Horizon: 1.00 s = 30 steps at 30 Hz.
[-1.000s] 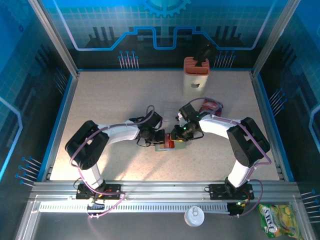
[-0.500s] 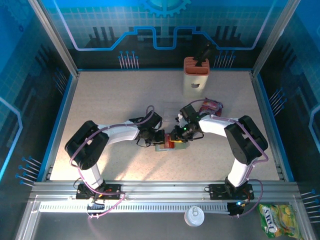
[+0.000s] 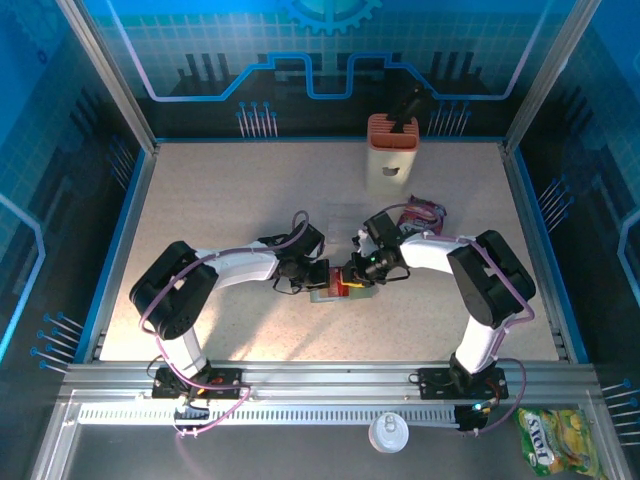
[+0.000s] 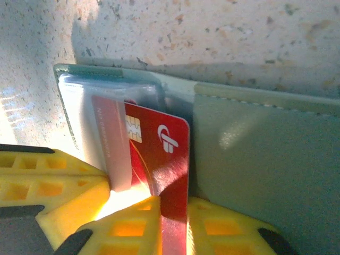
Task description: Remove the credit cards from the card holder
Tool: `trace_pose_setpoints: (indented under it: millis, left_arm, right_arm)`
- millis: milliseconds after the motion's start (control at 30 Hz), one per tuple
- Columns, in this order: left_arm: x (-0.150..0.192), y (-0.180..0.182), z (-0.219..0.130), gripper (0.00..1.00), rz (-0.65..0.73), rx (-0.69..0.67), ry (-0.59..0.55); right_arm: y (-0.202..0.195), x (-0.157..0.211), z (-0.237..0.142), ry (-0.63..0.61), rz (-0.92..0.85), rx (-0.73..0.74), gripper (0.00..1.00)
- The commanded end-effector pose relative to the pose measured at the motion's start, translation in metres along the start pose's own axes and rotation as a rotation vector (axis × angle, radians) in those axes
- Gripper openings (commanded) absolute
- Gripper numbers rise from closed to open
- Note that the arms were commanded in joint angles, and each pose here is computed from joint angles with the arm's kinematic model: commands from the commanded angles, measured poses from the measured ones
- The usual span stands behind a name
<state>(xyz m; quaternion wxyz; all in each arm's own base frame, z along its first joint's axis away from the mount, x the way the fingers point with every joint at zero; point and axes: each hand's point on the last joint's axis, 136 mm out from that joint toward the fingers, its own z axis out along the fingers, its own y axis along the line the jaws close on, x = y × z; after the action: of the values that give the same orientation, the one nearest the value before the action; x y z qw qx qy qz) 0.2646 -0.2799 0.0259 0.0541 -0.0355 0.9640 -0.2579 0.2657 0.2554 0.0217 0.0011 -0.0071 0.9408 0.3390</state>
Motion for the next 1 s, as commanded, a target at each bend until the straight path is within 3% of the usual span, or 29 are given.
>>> trace_pose_setpoints:
  millis: [0,500,967]
  left_arm:
    - [0.021,0.028,0.006,0.00,-0.016,-0.097,0.058]
    - [0.019,0.026,0.003,0.00,-0.008,-0.092,0.048]
    - [-0.008,-0.018,-0.034,0.03,0.051,0.016,-0.071]
  right_arm:
    - [0.006,-0.002,-0.009,-0.021,-0.003,-0.031,0.13]
    - [-0.010,-0.002,-0.035,-0.066,-0.005,0.000,0.07]
    - [0.008,-0.012,-0.081,-0.127,-0.270,0.084,0.05]
